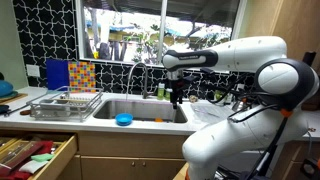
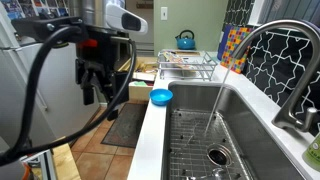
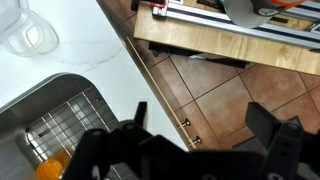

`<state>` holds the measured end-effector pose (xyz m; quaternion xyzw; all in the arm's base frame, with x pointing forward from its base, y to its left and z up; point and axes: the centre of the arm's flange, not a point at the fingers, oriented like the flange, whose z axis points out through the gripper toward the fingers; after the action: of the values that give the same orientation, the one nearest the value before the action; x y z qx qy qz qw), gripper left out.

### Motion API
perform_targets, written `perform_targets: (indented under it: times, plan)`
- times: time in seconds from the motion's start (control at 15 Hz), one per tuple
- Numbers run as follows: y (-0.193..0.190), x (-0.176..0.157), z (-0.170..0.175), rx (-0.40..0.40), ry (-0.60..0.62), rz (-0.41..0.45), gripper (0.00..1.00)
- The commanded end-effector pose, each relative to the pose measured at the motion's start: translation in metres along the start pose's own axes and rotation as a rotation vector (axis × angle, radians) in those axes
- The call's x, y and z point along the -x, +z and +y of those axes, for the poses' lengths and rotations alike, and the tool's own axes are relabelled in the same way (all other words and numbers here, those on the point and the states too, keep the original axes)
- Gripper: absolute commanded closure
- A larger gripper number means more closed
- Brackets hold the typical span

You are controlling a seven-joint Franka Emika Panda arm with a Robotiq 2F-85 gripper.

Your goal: Pour the liquid from the blue bowl into the sink.

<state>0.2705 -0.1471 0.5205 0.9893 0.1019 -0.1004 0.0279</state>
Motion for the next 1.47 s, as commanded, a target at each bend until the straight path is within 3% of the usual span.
perform_targets:
  times: [0.0,0.07,0.27,0.53,0.67,1.07,1.4]
  plan:
    - [0.000,0.000,0.000,0.000,0.000,0.000,0.00]
    - [0.000,0.000,0.000,0.000,0.000,0.000,0.00]
    - [0.001,-0.042,-0.015,0.067,-0.060,0.044,0.00]
    - [0.001,-0.116,-0.038,0.140,-0.076,0.218,0.00]
    - [0.011,-0.150,-0.046,0.144,-0.058,0.234,0.00]
    - [0.047,-0.237,-0.055,0.059,-0.045,0.263,0.00]
    - [0.054,-0.290,-0.059,-0.004,-0.009,0.335,0.00]
